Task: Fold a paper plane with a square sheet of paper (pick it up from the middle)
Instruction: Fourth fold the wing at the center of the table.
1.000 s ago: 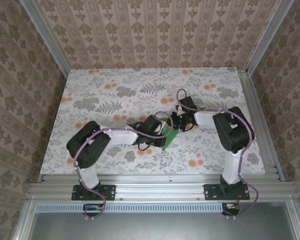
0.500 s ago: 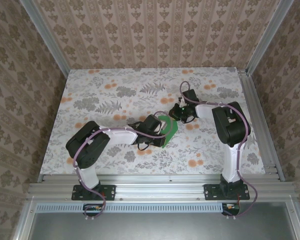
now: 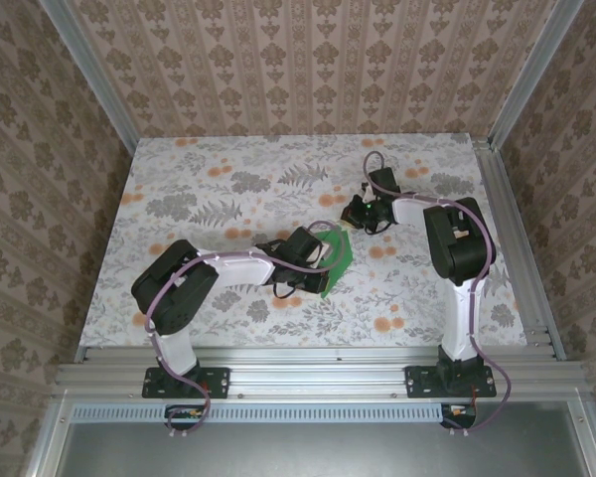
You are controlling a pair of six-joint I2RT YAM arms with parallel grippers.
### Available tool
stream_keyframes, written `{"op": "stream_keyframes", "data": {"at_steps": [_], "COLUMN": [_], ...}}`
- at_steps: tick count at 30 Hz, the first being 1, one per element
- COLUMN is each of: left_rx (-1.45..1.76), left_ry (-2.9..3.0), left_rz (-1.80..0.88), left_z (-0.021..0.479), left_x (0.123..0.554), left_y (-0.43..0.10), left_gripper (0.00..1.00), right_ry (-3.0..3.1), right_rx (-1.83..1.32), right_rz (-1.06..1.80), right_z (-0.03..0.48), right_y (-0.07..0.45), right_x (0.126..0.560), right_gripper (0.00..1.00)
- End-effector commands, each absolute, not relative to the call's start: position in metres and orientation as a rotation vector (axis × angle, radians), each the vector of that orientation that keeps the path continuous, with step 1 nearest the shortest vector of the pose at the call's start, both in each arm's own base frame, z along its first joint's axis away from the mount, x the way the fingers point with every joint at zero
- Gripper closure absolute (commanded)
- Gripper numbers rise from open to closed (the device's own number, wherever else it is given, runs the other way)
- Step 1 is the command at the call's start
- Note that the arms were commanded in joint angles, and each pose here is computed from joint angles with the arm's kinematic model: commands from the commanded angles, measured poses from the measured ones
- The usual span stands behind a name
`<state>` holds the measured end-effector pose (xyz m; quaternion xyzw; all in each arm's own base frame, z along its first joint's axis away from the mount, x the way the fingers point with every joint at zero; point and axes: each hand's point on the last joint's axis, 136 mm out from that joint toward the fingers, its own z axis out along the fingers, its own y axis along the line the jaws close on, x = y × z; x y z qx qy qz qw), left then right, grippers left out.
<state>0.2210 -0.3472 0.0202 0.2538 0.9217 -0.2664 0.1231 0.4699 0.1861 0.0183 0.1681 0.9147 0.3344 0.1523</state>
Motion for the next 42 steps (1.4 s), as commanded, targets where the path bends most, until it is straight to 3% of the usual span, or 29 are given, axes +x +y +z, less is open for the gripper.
{"op": "stream_keyframes", "data": {"at_steps": [1, 3, 10, 16, 30, 42], "left_rx": [0.777, 0.775, 0.745, 0.739, 0.644, 0.595], "left_ry": [2.880, 2.854, 2.745, 2.678, 2.678, 2.710], "left_rz": [-0.649, -0.678, -0.809, -0.865, -0.785, -0.770], "left_z": [-0.013, -0.004, 0.033, 0.061, 0.074, 0.069], "left_x": [0.196, 0.201, 0.220, 0.231, 0.244, 0.240], "left_y": [-0.315, -0.321, -0.347, -0.358, -0.321, -0.298], "left_gripper": [0.97, 0.96, 0.93, 0.88, 0.73, 0.65], "right_ry": [2.597, 2.582, 2.584, 2.619, 2.703, 2.747], "right_rx": [0.471, 0.443, 0.365, 0.334, 0.293, 0.282], "right_rz": [0.873, 0.902, 1.136, 1.201, 1.216, 1.038], "right_z": [0.033, 0.048, 0.068, 0.064, 0.038, 0.043], "right_y": [0.168, 0.169, 0.195, 0.214, 0.247, 0.236], "right_x": [0.476, 0.468, 0.406, 0.369, 0.349, 0.337], "right_gripper": [0.95, 0.93, 0.70, 0.63, 0.58, 0.56]}}
